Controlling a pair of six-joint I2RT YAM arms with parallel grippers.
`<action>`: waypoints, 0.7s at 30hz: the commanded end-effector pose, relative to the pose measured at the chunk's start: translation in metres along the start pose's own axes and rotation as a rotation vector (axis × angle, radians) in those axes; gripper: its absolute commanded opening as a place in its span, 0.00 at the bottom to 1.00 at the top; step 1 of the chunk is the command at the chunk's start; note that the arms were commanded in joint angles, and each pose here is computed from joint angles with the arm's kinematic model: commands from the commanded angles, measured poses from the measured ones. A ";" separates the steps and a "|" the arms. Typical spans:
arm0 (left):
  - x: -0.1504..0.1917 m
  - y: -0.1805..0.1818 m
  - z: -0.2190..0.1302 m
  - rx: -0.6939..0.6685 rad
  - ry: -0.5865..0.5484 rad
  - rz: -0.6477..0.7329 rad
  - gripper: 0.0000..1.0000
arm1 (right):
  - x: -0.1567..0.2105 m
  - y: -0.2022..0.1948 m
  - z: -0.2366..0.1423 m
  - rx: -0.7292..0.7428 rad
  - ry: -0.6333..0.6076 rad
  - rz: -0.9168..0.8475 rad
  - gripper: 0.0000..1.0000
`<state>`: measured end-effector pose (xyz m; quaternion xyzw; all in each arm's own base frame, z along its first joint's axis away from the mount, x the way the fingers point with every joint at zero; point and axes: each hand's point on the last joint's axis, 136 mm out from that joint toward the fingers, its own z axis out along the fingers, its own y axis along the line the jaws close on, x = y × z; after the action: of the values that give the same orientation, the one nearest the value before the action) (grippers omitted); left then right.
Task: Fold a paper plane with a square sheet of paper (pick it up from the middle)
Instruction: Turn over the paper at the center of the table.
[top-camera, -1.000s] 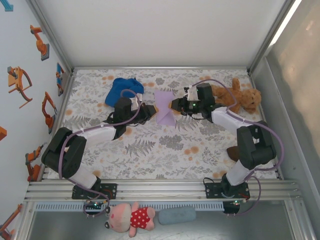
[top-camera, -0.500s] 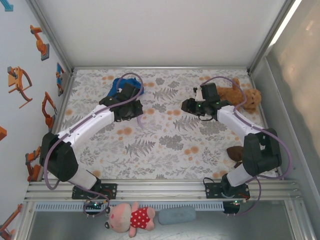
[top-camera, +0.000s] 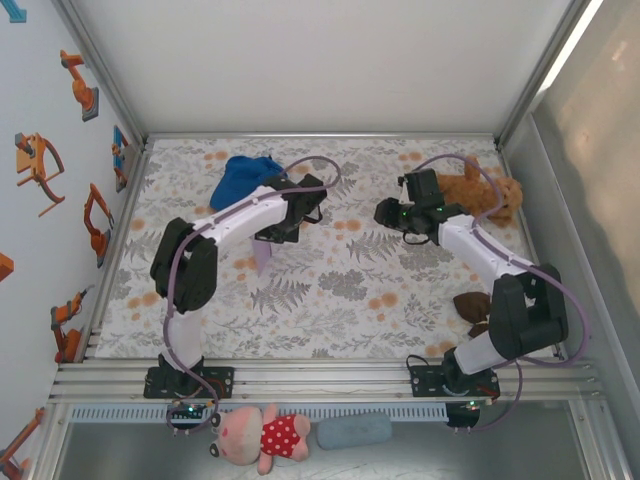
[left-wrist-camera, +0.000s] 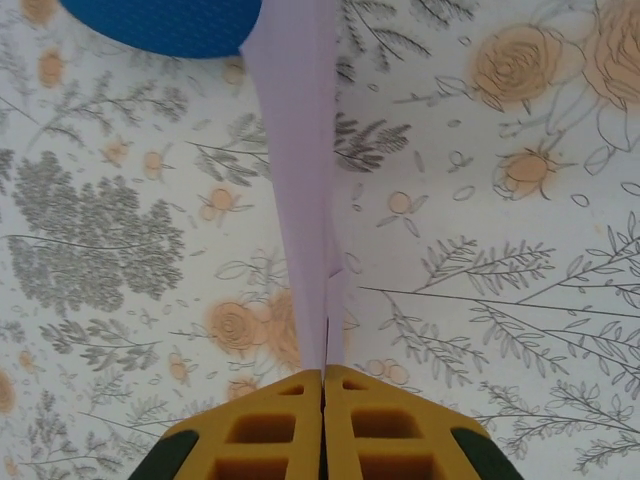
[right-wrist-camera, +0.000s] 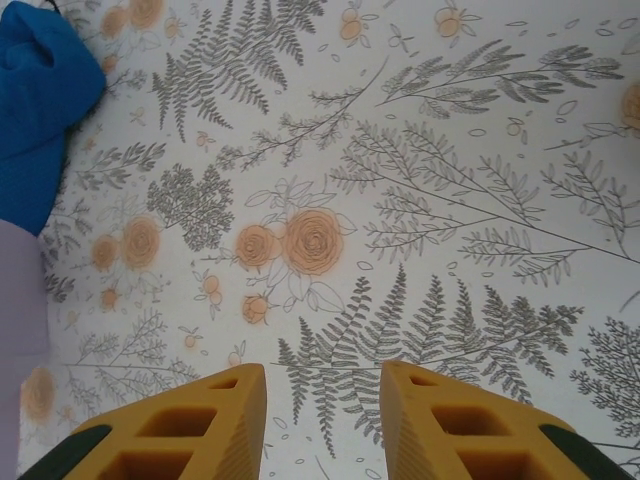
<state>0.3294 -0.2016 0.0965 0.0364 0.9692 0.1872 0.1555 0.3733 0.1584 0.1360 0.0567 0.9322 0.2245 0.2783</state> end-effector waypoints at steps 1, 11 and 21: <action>0.004 -0.031 0.001 0.110 0.049 0.017 0.11 | 0.004 -0.016 -0.006 0.059 -0.011 0.041 0.34; 0.004 -0.096 0.007 0.509 0.114 -0.101 0.35 | 0.020 -0.016 0.009 0.022 0.047 0.061 0.34; -0.001 -0.030 -0.002 0.708 0.060 -0.421 0.51 | 0.060 0.072 0.046 -0.162 0.188 -0.096 0.36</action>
<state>0.3214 -0.2336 0.0668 -0.0787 0.9802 -0.1413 0.1144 0.3485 0.2094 0.0943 0.0145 0.9444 0.2566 0.2053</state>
